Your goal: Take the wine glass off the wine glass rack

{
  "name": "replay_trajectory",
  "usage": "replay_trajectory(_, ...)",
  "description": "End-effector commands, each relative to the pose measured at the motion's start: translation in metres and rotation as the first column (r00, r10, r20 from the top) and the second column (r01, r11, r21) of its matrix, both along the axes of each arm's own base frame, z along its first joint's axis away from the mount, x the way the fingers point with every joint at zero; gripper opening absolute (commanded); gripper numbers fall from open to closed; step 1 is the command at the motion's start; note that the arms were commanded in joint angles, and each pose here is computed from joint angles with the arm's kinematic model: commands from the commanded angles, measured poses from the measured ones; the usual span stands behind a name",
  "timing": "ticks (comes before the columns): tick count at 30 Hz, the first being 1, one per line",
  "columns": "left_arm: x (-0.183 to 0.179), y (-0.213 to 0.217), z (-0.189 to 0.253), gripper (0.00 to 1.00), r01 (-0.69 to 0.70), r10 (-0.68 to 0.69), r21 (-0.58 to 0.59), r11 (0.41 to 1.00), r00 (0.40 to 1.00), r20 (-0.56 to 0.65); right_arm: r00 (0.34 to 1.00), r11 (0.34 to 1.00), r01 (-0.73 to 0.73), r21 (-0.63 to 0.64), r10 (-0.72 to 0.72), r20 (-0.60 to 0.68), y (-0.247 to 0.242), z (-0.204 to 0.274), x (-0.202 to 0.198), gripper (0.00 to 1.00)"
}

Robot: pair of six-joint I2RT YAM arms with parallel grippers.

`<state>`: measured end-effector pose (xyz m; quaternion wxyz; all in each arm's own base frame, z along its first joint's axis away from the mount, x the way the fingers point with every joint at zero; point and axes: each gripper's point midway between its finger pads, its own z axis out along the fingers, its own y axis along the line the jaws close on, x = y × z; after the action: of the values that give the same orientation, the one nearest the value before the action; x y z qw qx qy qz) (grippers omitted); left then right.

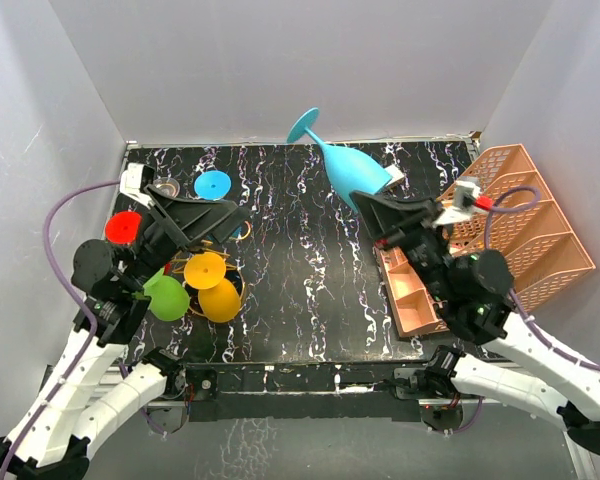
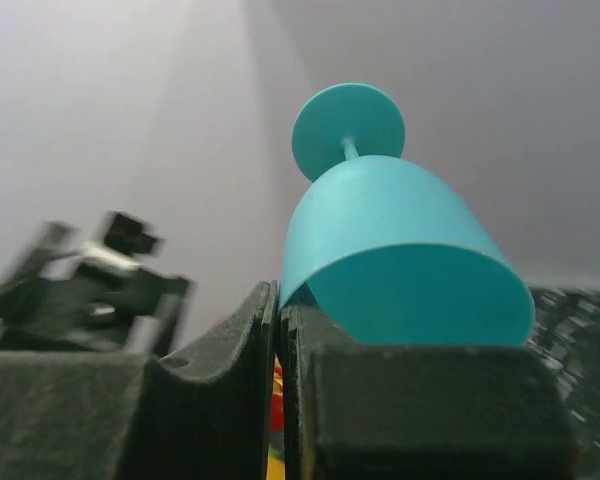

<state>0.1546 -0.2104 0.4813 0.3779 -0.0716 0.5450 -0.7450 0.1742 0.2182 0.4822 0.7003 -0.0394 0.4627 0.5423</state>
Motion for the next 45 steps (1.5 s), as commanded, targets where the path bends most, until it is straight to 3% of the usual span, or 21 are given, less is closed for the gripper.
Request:
replay_trajectory(1, -0.007, 0.019, 0.019, 0.97, -0.147, 0.137, 0.093, 0.985, 0.985, 0.105, 0.834, 0.832, 0.321, -0.452, -0.475, -0.281, -0.018, -0.112, 0.08, 0.08)
replay_trajectory(6, -0.008, 0.036, 0.025, 0.97, -0.274, 0.247, 0.189, 0.943, 0.957, 0.155, 0.79, 0.551, 0.205, -0.809, -0.581, -0.195, -0.003, -0.176, 0.1, 0.08)
replay_trajectory(9, -0.01, 0.043, 0.028, 0.97, -0.325, 0.285, 0.232, 0.917, 0.939, 0.191, 0.785, 0.393, 0.146, -0.908, -0.605, -0.136, 0.0, -0.192, 0.109, 0.08)
replay_trajectory(12, -0.011, 0.048, 0.028, 0.97, -0.351, 0.304, 0.26, 0.899, 0.93, 0.204, 0.775, 0.279, 0.068, -0.958, -0.619, -0.125, 0.001, -0.21, 0.128, 0.08)
replay_trajectory(17, -0.013, 0.052, 0.029, 0.97, -0.367, 0.314, 0.271, 0.89, 0.923, 0.22, 0.764, 0.291, -0.169, -0.942, -0.565, -0.311, 0.009, -0.229, 0.167, 0.08)
replay_trajectory(27, -0.018, 0.054, 0.031, 0.97, -0.372, 0.313, 0.292, 0.881, 0.921, 0.231, 0.727, 0.277, -0.304, -0.912, -0.551, -0.41, 0.006, -0.237, 0.229, 0.08)
replay_trajectory(34, -0.019, 0.055, 0.031, 0.97, -0.376, 0.316, 0.293, 0.879, 0.92, 0.233, 0.681, 0.212, -0.407, -0.889, -0.578, -0.45, -0.001, -0.261, 0.246, 0.08)
replay_trajectory(45, -0.02, 0.056, 0.031, 0.97, -0.373, 0.314, 0.293, 0.88, 0.921, 0.23, 0.642, 0.207, -0.454, -0.867, -0.599, -0.479, -0.011, -0.287, 0.263, 0.08)
